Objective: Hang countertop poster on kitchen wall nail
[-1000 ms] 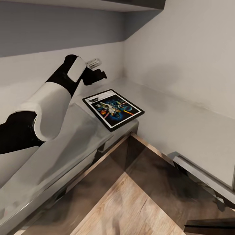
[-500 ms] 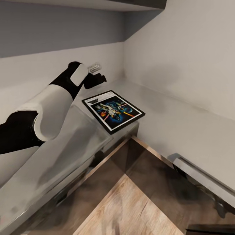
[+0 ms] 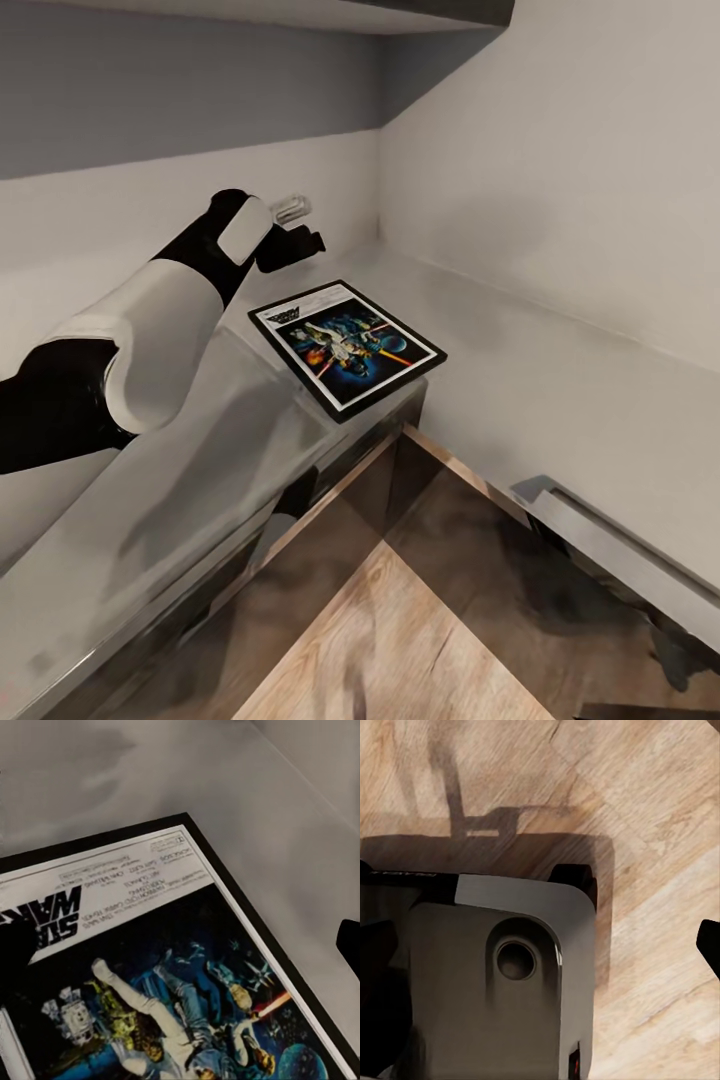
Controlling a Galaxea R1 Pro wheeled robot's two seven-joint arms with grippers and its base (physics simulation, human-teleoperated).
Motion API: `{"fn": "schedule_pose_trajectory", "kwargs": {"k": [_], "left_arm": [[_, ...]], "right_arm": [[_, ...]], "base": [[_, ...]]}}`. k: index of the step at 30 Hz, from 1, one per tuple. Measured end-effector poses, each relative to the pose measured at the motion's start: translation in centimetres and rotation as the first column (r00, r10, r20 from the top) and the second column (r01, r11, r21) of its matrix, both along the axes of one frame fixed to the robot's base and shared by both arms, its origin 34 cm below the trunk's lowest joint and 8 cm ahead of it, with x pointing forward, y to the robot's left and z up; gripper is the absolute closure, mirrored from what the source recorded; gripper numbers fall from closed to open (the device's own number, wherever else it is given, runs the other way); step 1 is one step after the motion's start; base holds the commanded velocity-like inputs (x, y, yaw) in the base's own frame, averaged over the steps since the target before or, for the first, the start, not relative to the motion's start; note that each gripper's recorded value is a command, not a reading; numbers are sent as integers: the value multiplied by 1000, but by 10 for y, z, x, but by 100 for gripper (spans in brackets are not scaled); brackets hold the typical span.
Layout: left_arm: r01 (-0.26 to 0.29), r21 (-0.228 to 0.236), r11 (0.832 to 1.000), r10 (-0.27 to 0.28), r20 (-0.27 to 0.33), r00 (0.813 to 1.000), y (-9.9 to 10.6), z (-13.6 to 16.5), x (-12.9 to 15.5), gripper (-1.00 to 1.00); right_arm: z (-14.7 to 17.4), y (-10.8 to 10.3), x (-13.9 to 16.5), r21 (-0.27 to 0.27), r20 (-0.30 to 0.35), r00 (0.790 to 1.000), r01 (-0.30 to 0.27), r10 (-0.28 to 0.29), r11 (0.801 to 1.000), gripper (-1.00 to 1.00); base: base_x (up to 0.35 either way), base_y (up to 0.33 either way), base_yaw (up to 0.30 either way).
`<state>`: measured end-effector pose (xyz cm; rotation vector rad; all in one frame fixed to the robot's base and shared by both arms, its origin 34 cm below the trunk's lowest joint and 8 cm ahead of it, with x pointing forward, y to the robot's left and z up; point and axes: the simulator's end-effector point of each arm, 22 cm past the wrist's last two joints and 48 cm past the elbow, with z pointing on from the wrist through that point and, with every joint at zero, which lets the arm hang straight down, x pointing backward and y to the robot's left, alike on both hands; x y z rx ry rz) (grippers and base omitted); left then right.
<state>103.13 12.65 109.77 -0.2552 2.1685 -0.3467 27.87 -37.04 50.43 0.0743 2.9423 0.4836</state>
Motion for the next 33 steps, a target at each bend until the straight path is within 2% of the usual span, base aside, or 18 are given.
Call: {"fn": "schedule_pose_trajectory", "kwargs": {"k": [11, 13, 14, 16, 17, 19, 22, 27, 33], "left_arm": [[10, 21, 1000, -10, -12, 1000, 0, -1, -2, -100], [19, 58, 998, -18, -24, 1000, 3, -2, -4, -100], [16, 94, 995, -14, -22, 1000, 8, -2, -4, -100], [10, 138, 990, -7, -18, 1000, 15, -2, -3, -100], [2, 178, 984, 0, -14, 1000, 22, -1, -2, -100], [-7, 215, 977, 8, -3, 1000, 28, 3, -1, -100], [-21, 243, 970, 16, 24, 1000, 34, 14, 2, -100], [-34, 242, 970, 21, 57, 998, 36, 26, 7, -100], [-37, 232, 972, 24, 62, 998, 36, 25, 10, -100]], "right_arm": [[0, 0, 0, 0, 1, 1000, 0, 0, 1000, -100], [0, 0, 0, 0, 1, 1000, 0, 0, 1000, -100], [0, 0, 0, 0, 1, 1000, 0, 0, 1000, -100], [0, 0, 0, 0, 1, 1000, 0, 0, 1000, -100], [0, 0, 0, 0, 1, 1000, 0, 0, 1000, -100], [0, 0, 0, 0, 1, 1000, 0, 0, 1000, -100], [0, 0, 0, 0, -1, 1000, 0, 0, 1000, -100], [-1, 0, -3, 0, -9, 1000, 0, 0, 1000, -100], [-2, 0, -5, 0, -14, 1000, 0, 0, 1000, -100]], "base": [[1, 0, 0], [0, 0, 0], [0, 0, 0], [0, 0, 0], [0, 0, 0], [0, 0, 0], [0, 0, 0], [0, 0, 0], [0, 0, 0]]}}
